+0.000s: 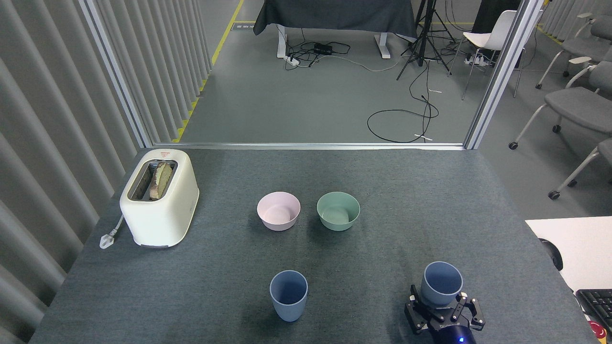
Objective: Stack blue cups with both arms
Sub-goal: 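Lift the blue cup and carry it over the placed cup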
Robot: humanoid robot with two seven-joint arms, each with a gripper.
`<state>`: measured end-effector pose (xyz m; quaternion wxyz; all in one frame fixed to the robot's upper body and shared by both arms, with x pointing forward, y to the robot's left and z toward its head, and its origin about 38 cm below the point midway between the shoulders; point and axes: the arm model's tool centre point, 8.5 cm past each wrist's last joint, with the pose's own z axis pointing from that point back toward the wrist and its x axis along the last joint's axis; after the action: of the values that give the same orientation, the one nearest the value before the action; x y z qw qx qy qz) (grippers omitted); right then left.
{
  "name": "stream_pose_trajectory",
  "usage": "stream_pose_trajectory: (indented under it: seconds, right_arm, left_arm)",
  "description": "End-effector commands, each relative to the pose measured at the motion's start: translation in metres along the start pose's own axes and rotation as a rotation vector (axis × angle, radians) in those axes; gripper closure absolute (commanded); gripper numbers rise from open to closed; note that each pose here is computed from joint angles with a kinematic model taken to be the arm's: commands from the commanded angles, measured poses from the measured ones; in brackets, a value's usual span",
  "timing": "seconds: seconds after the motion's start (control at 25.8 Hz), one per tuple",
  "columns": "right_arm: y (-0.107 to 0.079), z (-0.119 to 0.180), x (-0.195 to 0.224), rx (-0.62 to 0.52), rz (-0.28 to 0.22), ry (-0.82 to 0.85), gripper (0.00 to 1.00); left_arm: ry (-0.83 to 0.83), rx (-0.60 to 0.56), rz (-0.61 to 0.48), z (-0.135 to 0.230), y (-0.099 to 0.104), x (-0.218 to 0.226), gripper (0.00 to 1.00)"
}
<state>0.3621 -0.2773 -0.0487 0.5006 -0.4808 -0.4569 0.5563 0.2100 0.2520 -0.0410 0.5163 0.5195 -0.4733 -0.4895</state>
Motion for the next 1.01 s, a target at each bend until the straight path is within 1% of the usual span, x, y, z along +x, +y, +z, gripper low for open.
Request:
stream_pose_trajectory:
  seconds: [0.0, 0.12, 0.23, 0.35, 0.39, 0.43, 0.46, 0.54, 0.58, 0.66, 0.77, 0.81, 0.85, 0.97]
  right_arm:
    - [-0.004, -0.008, 0.014, -0.006, 0.008, -0.031, 0.03]
    - [-0.004, -0.008, 0.017, -0.007, 0.011, -0.038, 0.2]
    - [-0.005, -0.007, 0.016, -0.012, 0.014, -0.036, 0.33]
    - [-0.006, -0.005, 0.016, -0.019, 0.014, -0.033, 0.4]
    - [-0.009, -0.005, 0.015, -0.03, 0.016, -0.028, 0.41]
    - [-0.013, -0.005, 0.015, -0.043, 0.017, -0.023, 0.41]
    - [-0.022, -0.006, 0.014, -0.072, 0.022, -0.021, 0.42]
    - [-0.048, -0.01, 0.017, -0.142, 0.025, -0.029, 0.42]
    - [-0.057, -0.013, 0.02, -0.157, 0.026, -0.035, 0.42]
    - [-0.072, -0.021, 0.043, -0.162, 0.04, -0.098, 0.42]
    - [-0.101, -0.037, 0.115, -0.217, 0.075, -0.256, 0.42]
    - [-0.105, -0.036, 0.136, -0.224, 0.079, -0.292, 0.41]
    - [-0.109, -0.035, 0.154, -0.229, 0.074, -0.319, 0.41]
    - [-0.125, -0.03, 0.205, -0.256, 0.023, -0.384, 0.4]
  left_arm:
    - [-0.001, 0.001, 0.0, 0.0, 0.0, 0.0, 0.0]
    - [0.001, 0.002, 0.0, 0.0, 0.0, 0.0, 0.0]
    - [0.001, 0.003, 0.001, 0.0, 0.0, 0.0, 0.0]
    - [0.0, 0.006, 0.002, 0.0, 0.001, 0.0, 0.0]
    - [0.0, 0.006, 0.002, 0.0, 0.001, 0.0, 0.0]
    - [0.0, 0.006, 0.002, 0.0, 0.001, 0.0, 0.0]
    - [0.0, 0.006, 0.002, 0.0, 0.001, 0.0, 0.0]
    - [0.0, 0.004, 0.002, 0.0, 0.0, 0.0, 0.0]
    - [0.0, 0.004, 0.002, 0.0, 0.0, 0.0, 0.0]
    - [0.0, 0.004, 0.002, 0.0, 0.0, 0.0, 0.0]
    - [0.003, 0.004, 0.0, 0.0, 0.0, 0.0, 0.0]
    - [0.006, 0.005, -0.001, 0.0, 0.001, -0.001, 0.0]
    - [0.008, 0.005, -0.002, 0.0, 0.001, -0.002, 0.0]
    - [0.012, 0.002, -0.004, 0.001, 0.0, -0.004, 0.0]
